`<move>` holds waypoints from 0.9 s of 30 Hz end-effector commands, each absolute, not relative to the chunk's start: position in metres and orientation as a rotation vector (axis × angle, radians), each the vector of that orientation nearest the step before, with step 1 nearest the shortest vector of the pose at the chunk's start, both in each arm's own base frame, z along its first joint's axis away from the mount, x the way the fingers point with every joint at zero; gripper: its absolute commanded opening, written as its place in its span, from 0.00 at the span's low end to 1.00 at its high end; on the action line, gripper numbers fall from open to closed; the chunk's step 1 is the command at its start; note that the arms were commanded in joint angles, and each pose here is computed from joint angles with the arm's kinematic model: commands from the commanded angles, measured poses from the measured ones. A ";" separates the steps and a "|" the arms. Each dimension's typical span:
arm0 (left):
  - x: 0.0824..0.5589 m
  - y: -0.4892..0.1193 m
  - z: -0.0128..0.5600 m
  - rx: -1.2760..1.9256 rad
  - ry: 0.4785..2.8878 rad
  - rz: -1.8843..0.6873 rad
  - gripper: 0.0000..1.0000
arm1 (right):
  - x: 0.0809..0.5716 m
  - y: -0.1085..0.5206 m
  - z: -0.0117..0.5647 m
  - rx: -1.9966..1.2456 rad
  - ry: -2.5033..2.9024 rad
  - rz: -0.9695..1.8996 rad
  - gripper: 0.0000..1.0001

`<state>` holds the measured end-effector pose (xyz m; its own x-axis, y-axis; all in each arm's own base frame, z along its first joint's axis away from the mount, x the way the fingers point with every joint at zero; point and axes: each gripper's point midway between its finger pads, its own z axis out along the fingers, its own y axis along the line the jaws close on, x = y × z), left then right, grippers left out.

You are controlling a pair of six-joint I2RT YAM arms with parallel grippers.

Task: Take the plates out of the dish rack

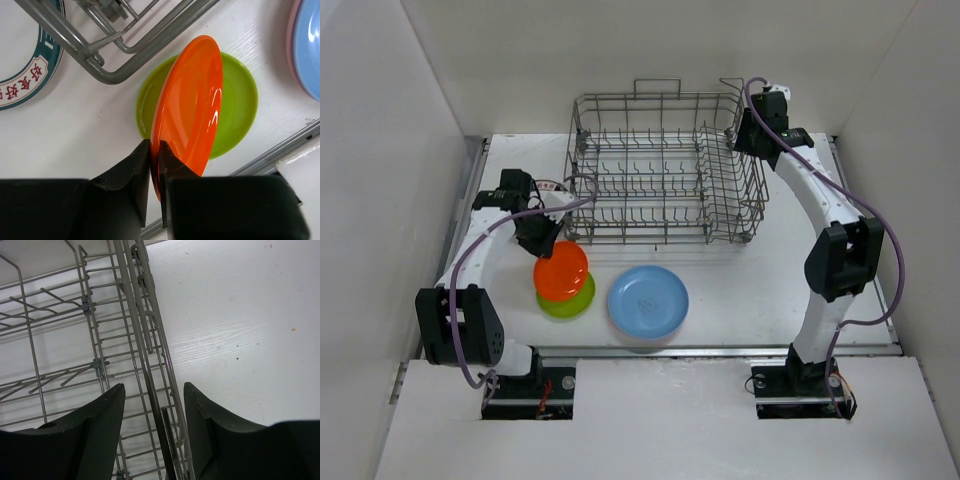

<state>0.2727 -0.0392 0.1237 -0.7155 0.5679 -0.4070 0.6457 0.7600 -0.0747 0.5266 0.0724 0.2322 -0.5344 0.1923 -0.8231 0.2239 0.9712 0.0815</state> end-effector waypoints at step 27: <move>0.309 -0.010 0.199 0.889 2.500 -0.082 0.63 | 0.496 0.055 0.256 0.322 2.147 -0.111 0.65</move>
